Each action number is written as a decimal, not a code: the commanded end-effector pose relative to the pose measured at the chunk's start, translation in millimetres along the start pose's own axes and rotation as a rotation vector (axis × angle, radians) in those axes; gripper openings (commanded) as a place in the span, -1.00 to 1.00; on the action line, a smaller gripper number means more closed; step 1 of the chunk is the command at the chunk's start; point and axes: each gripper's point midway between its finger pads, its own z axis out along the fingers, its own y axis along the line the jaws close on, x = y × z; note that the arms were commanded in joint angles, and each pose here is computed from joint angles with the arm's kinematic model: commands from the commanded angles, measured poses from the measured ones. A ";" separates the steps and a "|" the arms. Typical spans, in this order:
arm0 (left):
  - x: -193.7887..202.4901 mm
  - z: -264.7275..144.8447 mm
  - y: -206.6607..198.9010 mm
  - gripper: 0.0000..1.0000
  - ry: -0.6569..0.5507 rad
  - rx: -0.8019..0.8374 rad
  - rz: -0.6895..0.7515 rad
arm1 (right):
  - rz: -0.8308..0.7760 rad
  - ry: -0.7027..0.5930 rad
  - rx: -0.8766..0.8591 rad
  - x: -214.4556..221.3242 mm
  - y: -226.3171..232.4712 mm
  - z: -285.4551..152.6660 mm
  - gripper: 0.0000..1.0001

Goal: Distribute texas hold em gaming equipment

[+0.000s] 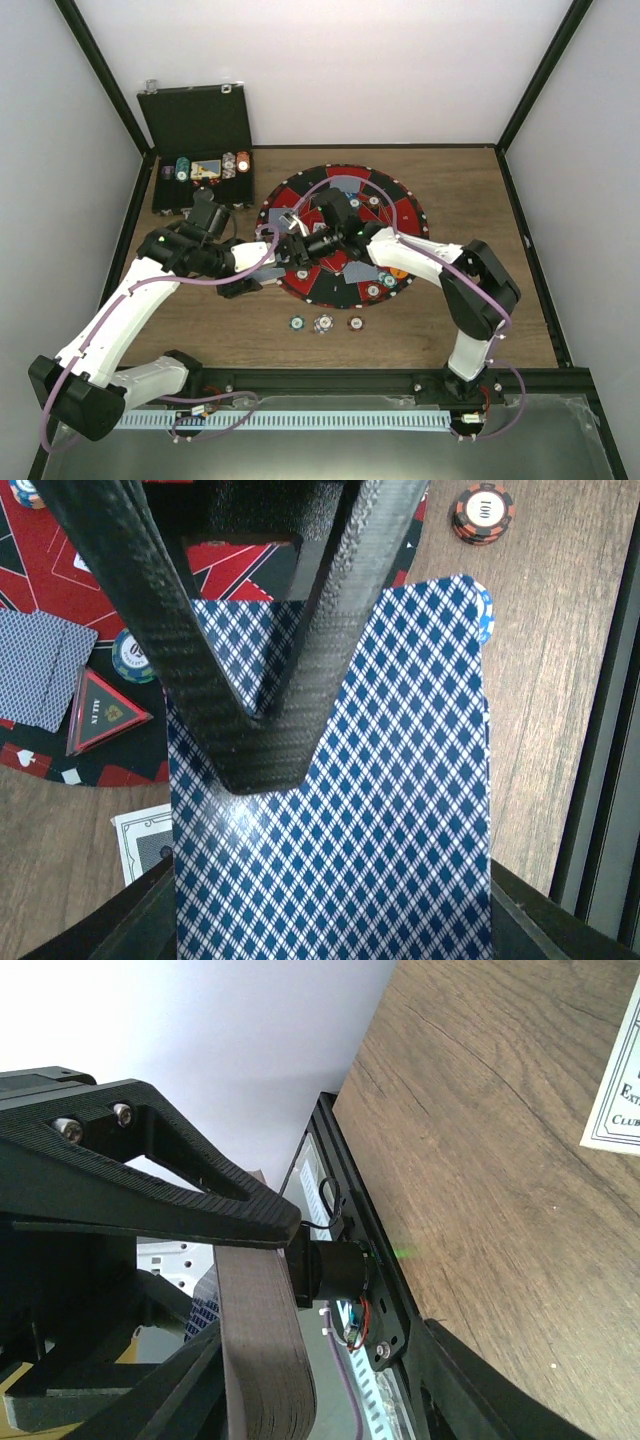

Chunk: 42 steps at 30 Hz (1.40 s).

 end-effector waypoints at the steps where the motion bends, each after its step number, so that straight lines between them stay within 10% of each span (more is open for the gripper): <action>1: -12.6 -12.5 -1.7 -0.85 -0.061 -0.017 0.037 | 0.041 -0.044 0.088 -3.3 -17.8 -12.5 -0.07; 24: -8.3 -8.8 -0.1 -0.85 -0.048 -0.027 0.043 | -0.019 -0.097 0.178 -11.4 -1.2 -35.5 -0.96; 32: -1.1 -2.2 4.7 -0.85 -0.017 -0.047 0.045 | -0.053 -0.146 0.230 -19.4 4.7 -61.2 -0.99; 42: 2.9 3.5 5.8 -0.85 0.000 -0.042 0.038 | -0.131 -0.297 0.812 -63.7 -61.0 -137.9 -0.99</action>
